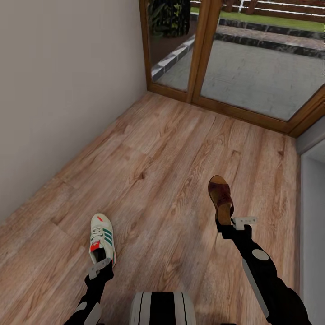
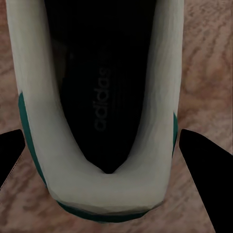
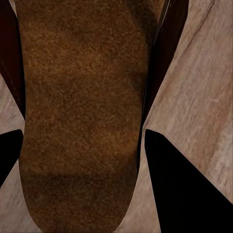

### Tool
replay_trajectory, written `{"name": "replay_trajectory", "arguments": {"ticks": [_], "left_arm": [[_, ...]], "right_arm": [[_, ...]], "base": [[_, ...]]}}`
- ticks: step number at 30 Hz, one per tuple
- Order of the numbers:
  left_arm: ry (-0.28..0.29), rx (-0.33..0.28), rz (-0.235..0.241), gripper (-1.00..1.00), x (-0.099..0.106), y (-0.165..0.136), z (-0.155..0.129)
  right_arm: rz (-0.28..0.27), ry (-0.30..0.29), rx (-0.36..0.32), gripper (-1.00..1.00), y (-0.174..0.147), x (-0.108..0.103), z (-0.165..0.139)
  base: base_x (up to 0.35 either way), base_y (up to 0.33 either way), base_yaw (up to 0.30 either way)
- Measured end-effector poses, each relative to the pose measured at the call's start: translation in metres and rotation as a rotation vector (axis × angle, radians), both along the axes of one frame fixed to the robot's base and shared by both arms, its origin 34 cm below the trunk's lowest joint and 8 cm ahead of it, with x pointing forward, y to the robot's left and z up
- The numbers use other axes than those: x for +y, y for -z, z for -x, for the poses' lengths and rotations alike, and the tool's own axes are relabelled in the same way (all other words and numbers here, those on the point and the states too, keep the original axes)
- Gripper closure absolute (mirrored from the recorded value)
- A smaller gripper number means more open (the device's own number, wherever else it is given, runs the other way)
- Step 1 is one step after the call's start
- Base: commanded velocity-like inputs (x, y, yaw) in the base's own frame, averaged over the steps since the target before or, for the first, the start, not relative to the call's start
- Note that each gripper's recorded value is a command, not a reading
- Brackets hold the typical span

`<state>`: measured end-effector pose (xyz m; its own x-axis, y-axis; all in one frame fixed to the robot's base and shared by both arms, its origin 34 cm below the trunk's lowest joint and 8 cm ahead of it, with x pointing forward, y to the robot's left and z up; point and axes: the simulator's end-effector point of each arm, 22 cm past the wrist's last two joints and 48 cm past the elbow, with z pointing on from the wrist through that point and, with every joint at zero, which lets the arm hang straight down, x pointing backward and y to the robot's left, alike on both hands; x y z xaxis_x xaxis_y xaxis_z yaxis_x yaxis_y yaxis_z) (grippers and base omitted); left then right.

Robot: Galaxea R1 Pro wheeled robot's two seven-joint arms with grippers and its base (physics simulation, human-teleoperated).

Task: Pick up the two gym shoes and the two sandals from the corridor floor and place them onto the hallstand (shoe rack) in the corridor, making sure they are on the rack and not on the floor. Arrange them so the two gym shoes are next to each other and the two sandals are next to each other.

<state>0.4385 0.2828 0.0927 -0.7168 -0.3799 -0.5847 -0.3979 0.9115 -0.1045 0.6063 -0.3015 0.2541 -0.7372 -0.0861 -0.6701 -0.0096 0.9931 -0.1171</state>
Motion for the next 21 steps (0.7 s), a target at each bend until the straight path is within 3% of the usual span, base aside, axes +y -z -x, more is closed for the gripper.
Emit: {"name": "replay_trajectory", "arguments": {"ticks": [21], "left_arm": [[0.016, -0.088, -0.006, 1.0, 0.003, -0.035, -0.036]], "right_arm": [[0.003, -0.006, -0.075, 1.0, -0.044, 0.001, -0.016]], "base": [[0.0, 0.0, 0.0]]}}
